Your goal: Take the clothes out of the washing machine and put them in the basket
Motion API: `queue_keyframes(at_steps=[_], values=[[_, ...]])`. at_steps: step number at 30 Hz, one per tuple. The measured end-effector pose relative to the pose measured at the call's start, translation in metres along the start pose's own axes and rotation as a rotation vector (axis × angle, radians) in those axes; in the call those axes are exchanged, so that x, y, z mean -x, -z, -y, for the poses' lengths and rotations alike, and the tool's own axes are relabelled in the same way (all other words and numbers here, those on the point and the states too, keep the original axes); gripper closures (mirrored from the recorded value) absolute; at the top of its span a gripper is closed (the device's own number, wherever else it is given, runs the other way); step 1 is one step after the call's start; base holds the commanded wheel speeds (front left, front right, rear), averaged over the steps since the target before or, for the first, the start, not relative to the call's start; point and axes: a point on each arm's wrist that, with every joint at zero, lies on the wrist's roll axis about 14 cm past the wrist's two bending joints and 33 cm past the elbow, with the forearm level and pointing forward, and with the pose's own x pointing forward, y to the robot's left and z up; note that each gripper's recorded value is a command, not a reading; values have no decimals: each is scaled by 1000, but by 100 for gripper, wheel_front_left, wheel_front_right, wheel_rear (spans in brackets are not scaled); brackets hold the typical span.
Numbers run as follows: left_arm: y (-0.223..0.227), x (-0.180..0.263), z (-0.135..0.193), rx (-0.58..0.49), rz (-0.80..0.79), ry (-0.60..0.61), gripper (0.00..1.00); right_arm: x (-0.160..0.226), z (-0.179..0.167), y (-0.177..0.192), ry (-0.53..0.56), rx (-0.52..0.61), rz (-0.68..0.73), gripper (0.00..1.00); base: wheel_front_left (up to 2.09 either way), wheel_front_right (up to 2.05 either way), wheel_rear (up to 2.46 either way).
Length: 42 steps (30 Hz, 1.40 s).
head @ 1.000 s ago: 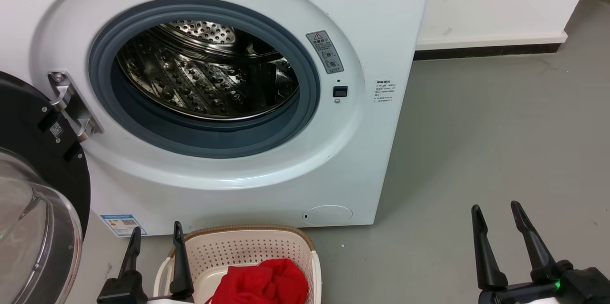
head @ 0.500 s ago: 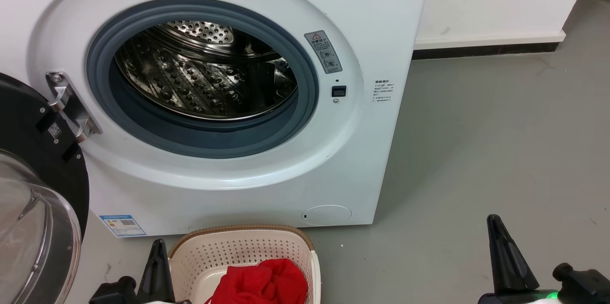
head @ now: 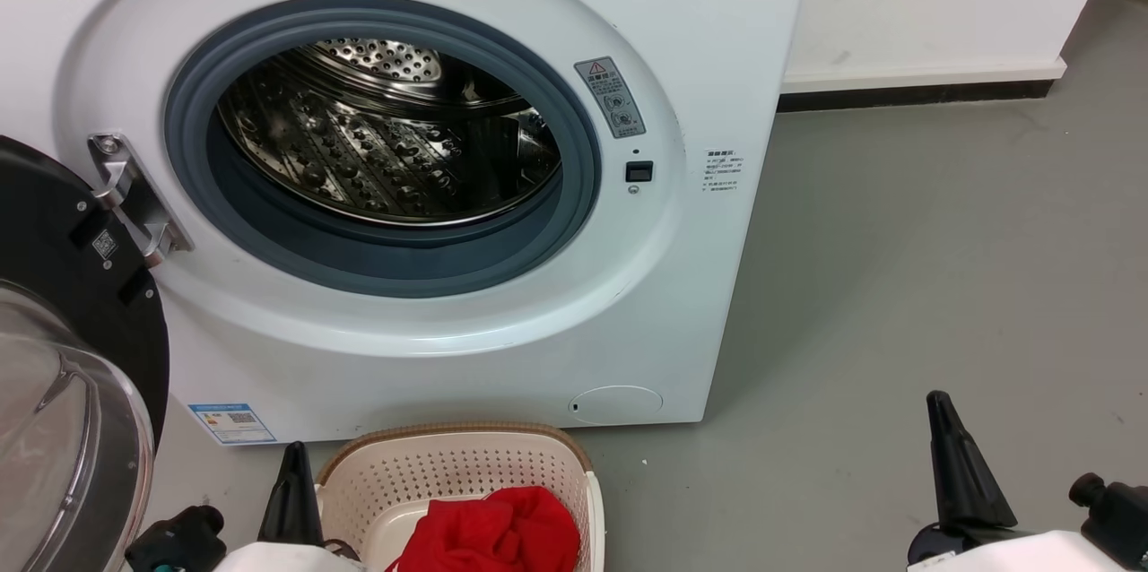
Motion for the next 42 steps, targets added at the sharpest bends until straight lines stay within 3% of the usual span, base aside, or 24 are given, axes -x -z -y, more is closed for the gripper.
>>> queue_keyframes(at_steps=[42], values=[[-4, -19, 4, 592, -65, 20, 100, -25, 19, 5, 85, -543, -35, 100, 0, 0, 0]])
